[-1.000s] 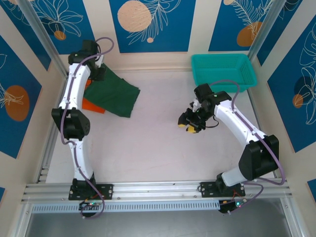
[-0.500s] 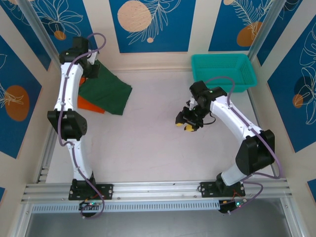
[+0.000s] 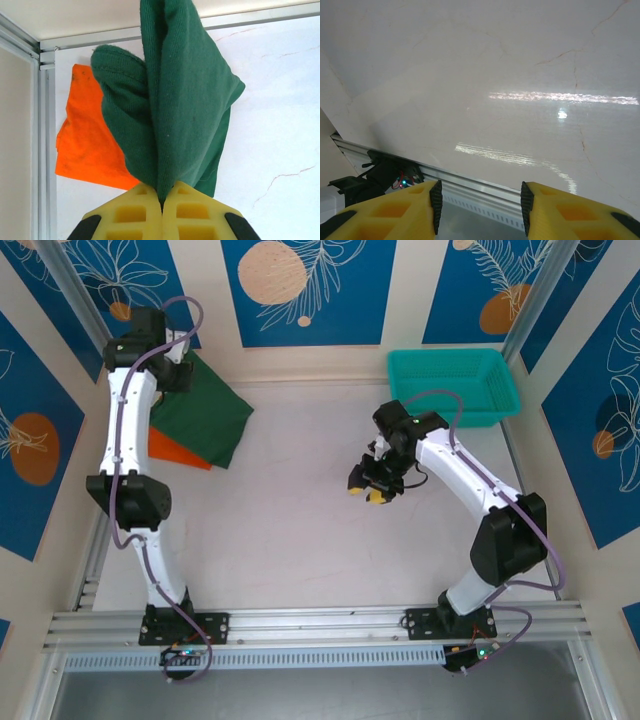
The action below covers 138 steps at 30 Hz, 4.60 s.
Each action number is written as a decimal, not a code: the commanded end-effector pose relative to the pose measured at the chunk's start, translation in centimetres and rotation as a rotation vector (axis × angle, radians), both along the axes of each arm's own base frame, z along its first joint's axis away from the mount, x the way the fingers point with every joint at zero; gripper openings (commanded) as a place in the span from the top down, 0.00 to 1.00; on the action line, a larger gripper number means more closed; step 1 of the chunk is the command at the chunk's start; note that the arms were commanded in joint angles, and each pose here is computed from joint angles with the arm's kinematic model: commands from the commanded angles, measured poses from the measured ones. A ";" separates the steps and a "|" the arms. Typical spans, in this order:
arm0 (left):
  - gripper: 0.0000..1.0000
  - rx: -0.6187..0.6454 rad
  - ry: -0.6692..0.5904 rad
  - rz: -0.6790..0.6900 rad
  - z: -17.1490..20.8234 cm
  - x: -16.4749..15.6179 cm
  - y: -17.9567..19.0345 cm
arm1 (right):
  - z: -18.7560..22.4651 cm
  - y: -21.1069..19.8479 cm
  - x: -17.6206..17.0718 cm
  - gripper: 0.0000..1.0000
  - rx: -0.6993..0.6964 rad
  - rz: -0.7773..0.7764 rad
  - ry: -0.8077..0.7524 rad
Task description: Fold and stack the t-shirts
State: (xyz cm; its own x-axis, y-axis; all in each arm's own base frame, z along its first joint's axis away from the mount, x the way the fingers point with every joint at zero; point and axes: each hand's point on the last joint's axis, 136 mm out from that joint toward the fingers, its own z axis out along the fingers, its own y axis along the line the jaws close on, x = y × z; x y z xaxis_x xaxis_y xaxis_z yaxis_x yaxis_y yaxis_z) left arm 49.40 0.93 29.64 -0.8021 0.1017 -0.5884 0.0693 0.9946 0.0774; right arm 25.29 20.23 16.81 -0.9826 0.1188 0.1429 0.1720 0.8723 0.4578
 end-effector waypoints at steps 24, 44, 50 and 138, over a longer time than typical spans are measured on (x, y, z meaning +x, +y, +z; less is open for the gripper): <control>0.00 0.348 -0.202 0.678 5.4 -0.5 14.8 | 2.2 0.4 0.5 0.50 0.017 -0.001 -0.048; 0.00 -0.286 -0.423 0.478 -3.3 -14.6 2.2 | 9.3 -12.8 6.0 0.01 -0.418 -0.358 -0.954; 0.00 0.045 -0.372 0.487 -8.8 -20.1 5.9 | 4.2 -16.1 5.2 0.01 -0.583 -0.278 -0.978; 0.00 -0.009 -0.566 0.039 -20.7 -10.0 -2.0 | -7.4 -16.9 14.3 0.01 -0.300 -0.109 -1.277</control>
State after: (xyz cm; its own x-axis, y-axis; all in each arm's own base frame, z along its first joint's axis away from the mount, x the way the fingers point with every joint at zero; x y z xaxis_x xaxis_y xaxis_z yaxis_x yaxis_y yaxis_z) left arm 38.87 -0.83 7.78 -0.4053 0.0676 -0.9117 -0.0308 0.9957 0.0875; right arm 39.45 3.54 9.31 -0.3952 0.0688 -0.9160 -0.1750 0.9733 0.1486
